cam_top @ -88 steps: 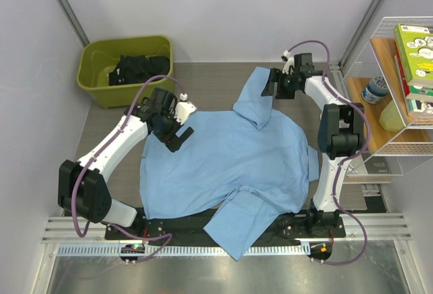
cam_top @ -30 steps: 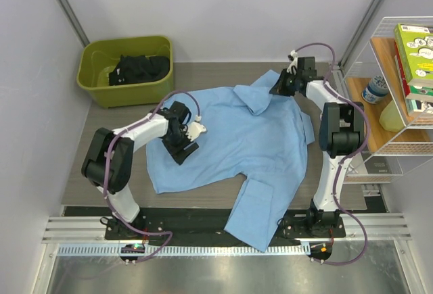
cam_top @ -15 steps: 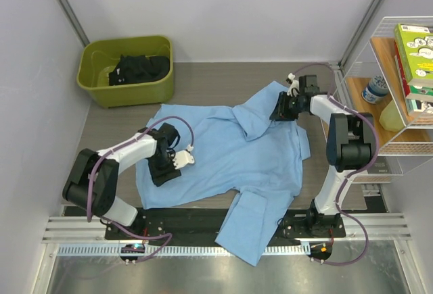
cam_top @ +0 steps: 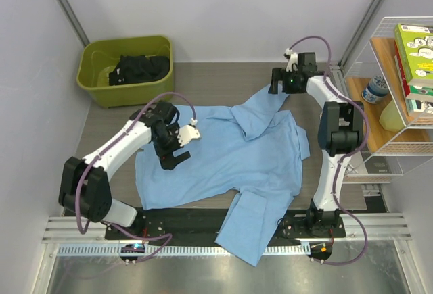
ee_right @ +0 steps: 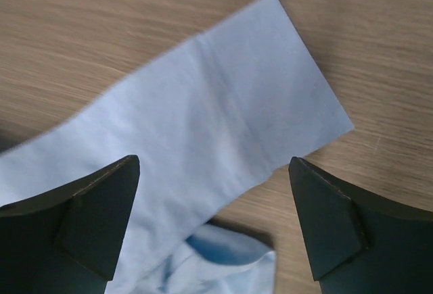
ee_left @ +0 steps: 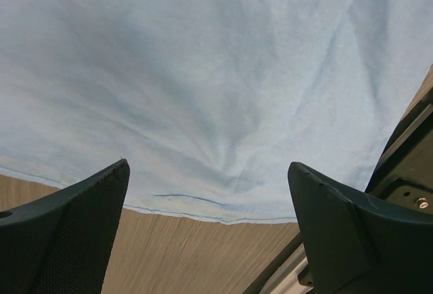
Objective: Fold and stack the long sleeve shirts
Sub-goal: Flatten the shirt out
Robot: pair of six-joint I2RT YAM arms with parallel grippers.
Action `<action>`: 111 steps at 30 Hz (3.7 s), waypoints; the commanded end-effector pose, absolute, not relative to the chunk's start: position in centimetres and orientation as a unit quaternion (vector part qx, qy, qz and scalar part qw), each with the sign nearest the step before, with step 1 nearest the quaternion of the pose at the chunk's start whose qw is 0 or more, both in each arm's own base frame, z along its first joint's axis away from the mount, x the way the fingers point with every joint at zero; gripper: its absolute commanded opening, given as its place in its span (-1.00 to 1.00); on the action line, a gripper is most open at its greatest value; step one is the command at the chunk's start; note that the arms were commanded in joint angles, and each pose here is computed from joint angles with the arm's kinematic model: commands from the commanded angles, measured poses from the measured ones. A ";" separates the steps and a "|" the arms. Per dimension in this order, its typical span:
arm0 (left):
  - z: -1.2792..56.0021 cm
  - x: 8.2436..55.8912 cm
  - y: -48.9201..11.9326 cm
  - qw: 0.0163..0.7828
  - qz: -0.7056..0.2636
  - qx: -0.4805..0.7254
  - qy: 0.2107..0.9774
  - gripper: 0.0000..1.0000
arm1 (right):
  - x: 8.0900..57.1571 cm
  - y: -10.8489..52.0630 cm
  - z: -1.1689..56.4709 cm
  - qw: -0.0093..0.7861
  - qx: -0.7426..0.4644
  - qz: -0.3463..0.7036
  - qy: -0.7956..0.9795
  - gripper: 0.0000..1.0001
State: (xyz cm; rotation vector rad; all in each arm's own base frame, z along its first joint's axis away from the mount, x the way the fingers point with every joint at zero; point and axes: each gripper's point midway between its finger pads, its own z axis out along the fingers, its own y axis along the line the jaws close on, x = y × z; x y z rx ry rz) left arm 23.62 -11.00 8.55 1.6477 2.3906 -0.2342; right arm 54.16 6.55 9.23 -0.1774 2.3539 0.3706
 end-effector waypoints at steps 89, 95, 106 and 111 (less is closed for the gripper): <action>2.5 27.6 -10.8 -0.010 -0.159 0.447 0.880 0.63 | 34.4 6.8 2.2 0.069 -0.317 0.133 0.936 -0.08; 2.1 22.2 -11.0 -0.053 -0.174 0.468 0.865 0.61 | 28.8 6.4 3.2 0.029 -0.335 0.162 0.928 0.07; 8.8 29.9 -12.7 0.094 -0.222 0.390 0.888 0.69 | 37.9 5.7 12.3 0.168 -0.301 0.171 0.923 0.08; 12.7 37.1 -10.3 0.177 -0.220 0.353 0.892 0.69 | 44.9 3.7 12.6 0.238 -0.251 0.153 0.926 -0.10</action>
